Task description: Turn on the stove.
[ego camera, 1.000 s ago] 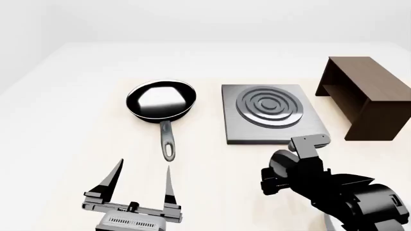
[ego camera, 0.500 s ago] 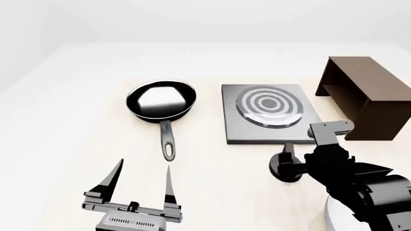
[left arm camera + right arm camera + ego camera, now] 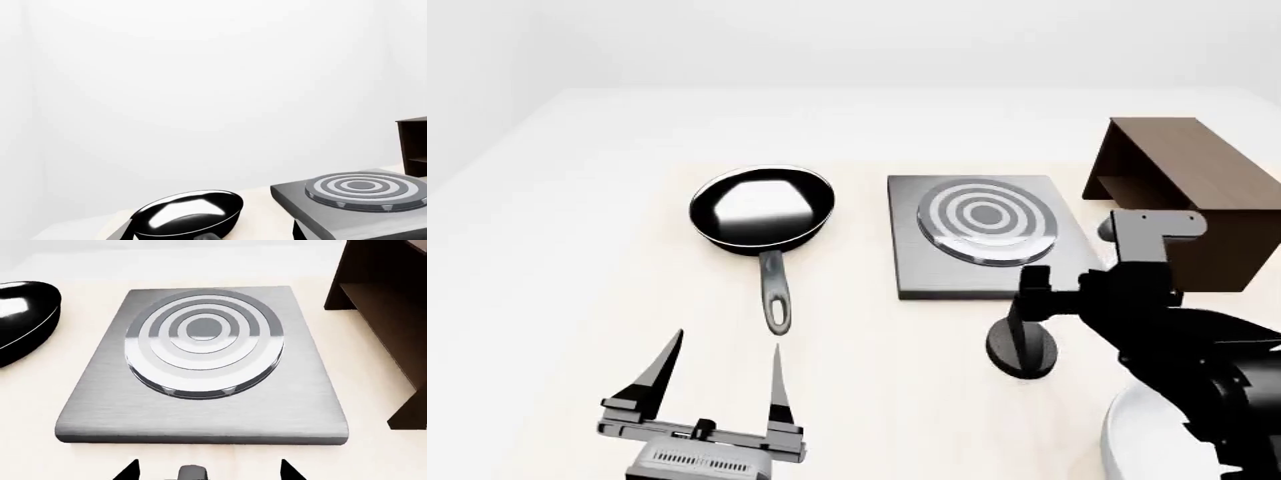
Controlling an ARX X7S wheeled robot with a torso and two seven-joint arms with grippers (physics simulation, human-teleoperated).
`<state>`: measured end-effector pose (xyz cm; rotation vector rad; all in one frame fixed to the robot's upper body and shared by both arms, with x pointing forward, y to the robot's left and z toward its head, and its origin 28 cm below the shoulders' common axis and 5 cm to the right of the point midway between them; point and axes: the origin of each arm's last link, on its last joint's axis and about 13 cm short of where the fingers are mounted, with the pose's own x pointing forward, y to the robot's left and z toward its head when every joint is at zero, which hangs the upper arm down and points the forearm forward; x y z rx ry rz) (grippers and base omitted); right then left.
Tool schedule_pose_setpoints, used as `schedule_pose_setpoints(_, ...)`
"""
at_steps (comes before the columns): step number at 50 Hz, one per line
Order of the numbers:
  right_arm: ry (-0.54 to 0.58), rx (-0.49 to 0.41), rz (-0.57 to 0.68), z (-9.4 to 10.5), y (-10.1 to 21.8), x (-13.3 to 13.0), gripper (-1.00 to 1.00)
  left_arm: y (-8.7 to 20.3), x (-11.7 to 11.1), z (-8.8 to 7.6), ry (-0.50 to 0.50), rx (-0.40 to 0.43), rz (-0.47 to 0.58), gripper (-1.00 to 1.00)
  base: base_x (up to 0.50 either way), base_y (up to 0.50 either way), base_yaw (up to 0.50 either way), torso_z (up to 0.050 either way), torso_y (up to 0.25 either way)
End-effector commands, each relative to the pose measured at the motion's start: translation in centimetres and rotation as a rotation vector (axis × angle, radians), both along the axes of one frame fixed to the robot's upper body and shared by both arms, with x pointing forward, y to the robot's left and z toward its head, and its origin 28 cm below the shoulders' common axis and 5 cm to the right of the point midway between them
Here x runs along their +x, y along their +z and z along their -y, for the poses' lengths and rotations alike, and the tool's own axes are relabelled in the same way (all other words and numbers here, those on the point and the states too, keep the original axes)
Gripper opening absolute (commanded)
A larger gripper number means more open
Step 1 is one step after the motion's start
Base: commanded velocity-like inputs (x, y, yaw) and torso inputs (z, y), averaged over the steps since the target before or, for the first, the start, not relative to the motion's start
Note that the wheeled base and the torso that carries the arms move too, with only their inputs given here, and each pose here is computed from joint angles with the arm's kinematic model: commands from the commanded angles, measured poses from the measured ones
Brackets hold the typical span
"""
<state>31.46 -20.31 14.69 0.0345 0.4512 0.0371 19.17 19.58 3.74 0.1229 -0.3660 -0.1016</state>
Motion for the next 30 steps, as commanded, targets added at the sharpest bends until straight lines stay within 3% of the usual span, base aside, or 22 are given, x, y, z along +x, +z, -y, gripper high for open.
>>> schedule_pose_setpoints(1,0.015,0.174,0.185,-0.1,0.5,0.2,1.00,0.0,-0.1,0.0,0.000,-0.002,0.004,1.00,0.00,0.00,0.00,0.000,0.000)
schedule_pose_setpoints(5,0.043,0.248,0.223,-0.2,-0.3,0.1,1.00,0.0,-0.1,0.0,0.000,-0.003,0.005,1.00,0.00,0.00,0.00,0.000,0.000)
schedule_pose_setpoints(7,0.042,0.231,0.286,-0.2,-0.4,0.0,1.00,0.0,-0.1,0.0,-0.003,-0.005,0.005,1.00,0.00,0.00,0.00,0.000,0.000)
schedule_pose_setpoints(8,0.029,0.294,0.298,-0.3,-0.4,-0.2,1.00,0.0,-0.1,0.0,-0.001,-0.003,0.006,1.00,0.00,0.00,0.00,0.000,0.000)
schedule_pose_setpoints(15,-0.011,0.188,0.469,-0.9,-2.7,-0.2,1.00,-0.1,-0.1,-0.1,0.002,-0.004,0.009,1.00,0.00,0.00,0.00,0.000,0.000)
schedule_pose_setpoints(17,-0.014,0.231,0.474,-1.3,-3.0,-0.4,1.00,-0.2,0.0,-0.1,0.001,-0.005,0.008,1.00,0.00,0.00,0.00,0.000,0.000)
schedule_pose_setpoints(21,-0.025,0.239,0.565,-1.9,-4.0,-0.9,1.00,-0.1,-0.1,-0.1,0.002,-0.007,0.010,1.00,0.00,0.00,0.00,0.000,0.000)
schedule_pose_setpoints(23,-0.033,0.193,0.608,-2.4,-4.2,-1.2,1.00,0.0,-0.2,0.0,0.002,-0.010,0.011,1.00,0.00,0.00,0.00,0.000,0.000)
schedule_pose_setpoints(25,-0.037,0.231,0.619,-2.8,-4.3,-1.2,1.00,0.0,-0.2,0.0,0.002,-0.010,0.010,1.00,0.00,0.00,0.00,0.000,0.000)
schedule_pose_setpoints(30,-0.023,0.224,0.694,-4.0,-5.5,-1.5,1.00,0.3,-0.5,0.1,0.003,-0.013,0.015,1.00,0.00,0.00,0.00,0.000,0.000)
